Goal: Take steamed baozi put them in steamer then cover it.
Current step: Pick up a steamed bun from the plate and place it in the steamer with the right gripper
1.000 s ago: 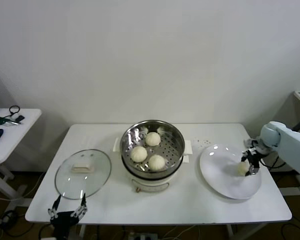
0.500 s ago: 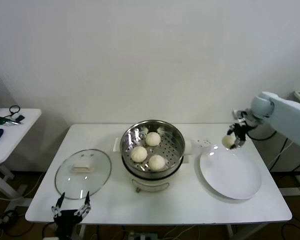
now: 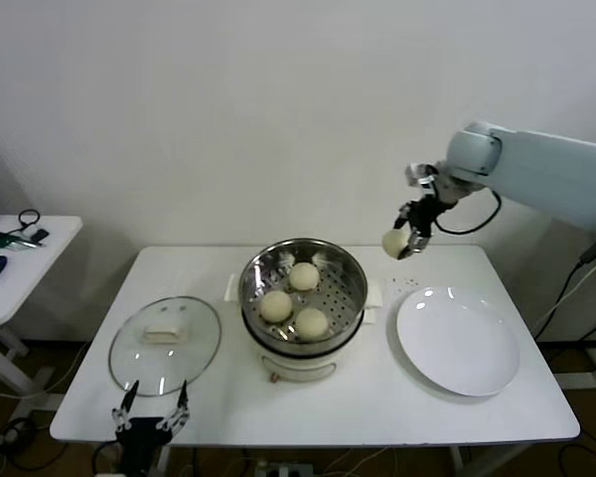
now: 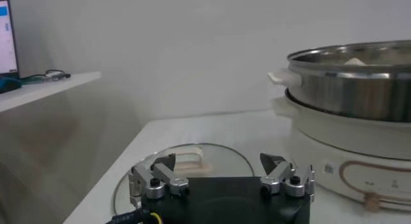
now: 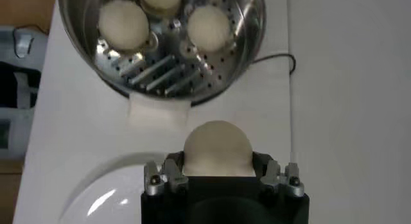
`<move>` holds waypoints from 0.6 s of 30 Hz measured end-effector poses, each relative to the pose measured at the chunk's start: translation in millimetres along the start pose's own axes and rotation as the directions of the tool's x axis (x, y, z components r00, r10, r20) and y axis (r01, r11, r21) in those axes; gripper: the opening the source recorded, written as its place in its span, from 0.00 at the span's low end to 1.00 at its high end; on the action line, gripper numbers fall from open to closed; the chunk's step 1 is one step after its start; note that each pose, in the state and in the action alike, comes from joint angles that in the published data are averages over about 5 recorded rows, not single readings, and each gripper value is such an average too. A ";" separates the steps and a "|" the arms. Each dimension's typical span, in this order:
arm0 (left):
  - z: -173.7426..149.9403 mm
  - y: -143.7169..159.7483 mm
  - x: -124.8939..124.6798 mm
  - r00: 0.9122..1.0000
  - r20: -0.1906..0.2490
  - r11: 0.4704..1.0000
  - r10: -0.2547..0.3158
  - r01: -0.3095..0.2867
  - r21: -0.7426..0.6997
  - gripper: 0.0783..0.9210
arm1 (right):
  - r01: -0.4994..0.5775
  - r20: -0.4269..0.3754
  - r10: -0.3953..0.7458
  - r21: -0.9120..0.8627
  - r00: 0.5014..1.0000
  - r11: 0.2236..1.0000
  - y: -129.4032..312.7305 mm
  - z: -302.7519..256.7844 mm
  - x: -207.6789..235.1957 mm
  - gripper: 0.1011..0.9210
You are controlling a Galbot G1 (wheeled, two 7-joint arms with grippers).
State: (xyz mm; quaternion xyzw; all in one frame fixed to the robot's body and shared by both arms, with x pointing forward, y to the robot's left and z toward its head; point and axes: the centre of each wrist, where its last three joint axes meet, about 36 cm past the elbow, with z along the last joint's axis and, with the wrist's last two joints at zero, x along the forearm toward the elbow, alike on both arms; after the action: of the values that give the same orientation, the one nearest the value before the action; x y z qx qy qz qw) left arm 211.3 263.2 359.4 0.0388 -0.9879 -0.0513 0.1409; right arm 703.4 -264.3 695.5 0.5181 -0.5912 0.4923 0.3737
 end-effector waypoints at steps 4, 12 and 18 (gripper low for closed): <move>2.2 2.7 1.4 1.000 0.000 1.000 0.001 -0.001 -0.006 0.88 | 0.022 0.011 -0.023 0.019 1.000 1.000 1.8 -32.2 -7.5 0.71; 3.6 3.9 1.6 1.000 0.004 1.000 0.003 -0.003 -0.010 0.88 | 0.061 0.004 -0.062 0.069 0.998 0.996 5.9 -87.7 -34.9 0.71; 3.3 3.7 -1.5 1.000 0.008 1.000 -0.001 0.001 -0.010 0.88 | 0.095 -0.023 -0.093 0.096 0.995 0.991 9.5 -109.3 -64.3 0.72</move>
State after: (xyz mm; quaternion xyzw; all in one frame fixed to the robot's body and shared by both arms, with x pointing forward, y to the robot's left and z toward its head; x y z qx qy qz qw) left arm 211.6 267.3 356.3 0.0383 -0.9882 -0.0565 0.1373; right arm 698.4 -142.9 658.2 0.5586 -0.5381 0.5069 0.3762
